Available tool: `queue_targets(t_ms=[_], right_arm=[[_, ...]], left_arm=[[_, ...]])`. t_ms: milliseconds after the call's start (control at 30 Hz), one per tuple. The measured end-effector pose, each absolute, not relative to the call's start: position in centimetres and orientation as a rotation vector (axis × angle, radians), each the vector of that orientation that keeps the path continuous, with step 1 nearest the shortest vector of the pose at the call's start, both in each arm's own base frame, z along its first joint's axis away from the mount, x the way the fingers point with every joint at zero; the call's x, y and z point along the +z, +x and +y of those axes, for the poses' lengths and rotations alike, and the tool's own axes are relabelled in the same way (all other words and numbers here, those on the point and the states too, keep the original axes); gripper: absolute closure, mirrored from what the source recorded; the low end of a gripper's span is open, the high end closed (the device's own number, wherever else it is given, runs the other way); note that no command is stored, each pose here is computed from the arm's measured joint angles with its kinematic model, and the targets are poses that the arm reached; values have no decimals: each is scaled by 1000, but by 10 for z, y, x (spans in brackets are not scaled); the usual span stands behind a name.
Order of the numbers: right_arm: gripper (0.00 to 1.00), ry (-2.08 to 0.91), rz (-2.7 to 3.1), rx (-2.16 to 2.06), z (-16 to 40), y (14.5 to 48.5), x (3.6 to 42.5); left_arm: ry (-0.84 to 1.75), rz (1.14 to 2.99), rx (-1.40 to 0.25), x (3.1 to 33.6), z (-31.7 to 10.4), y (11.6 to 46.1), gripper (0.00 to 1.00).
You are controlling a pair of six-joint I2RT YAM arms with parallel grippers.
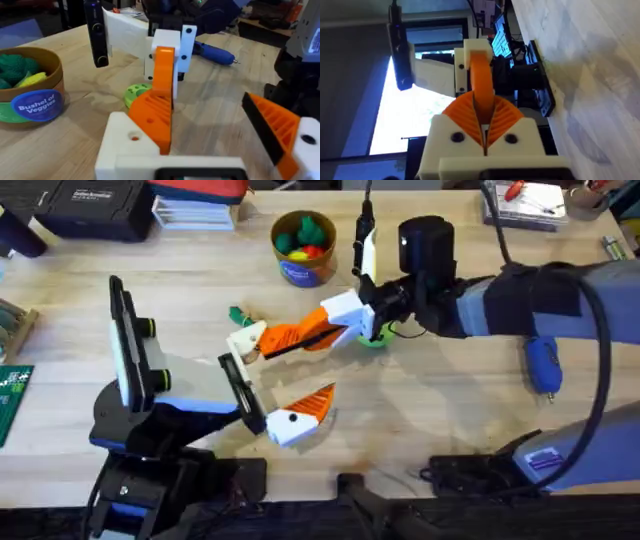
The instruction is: Pick up the gripper from the table and insert it into the empty holder that is missing its gripper. Then pick up a screw, insert it into the mounting hole, and use the screwdriver to tighten it. Finally, clean up the table by picking up the vegetable and placing it into the bucket.
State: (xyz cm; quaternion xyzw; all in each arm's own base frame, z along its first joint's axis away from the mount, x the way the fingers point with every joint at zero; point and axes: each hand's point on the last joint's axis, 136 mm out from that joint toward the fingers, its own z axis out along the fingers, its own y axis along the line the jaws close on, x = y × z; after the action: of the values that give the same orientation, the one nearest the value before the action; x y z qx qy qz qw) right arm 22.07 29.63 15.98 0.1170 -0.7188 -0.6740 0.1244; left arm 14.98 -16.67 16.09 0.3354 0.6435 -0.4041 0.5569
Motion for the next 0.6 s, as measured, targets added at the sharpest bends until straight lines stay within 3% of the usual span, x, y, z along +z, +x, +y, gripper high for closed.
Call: queue_targets(t_ms=[600], right_arm=[[991,329,-2102,-1954,303,228,157]], left_arm=[[761,1533,-934,160,-164,155,15]])
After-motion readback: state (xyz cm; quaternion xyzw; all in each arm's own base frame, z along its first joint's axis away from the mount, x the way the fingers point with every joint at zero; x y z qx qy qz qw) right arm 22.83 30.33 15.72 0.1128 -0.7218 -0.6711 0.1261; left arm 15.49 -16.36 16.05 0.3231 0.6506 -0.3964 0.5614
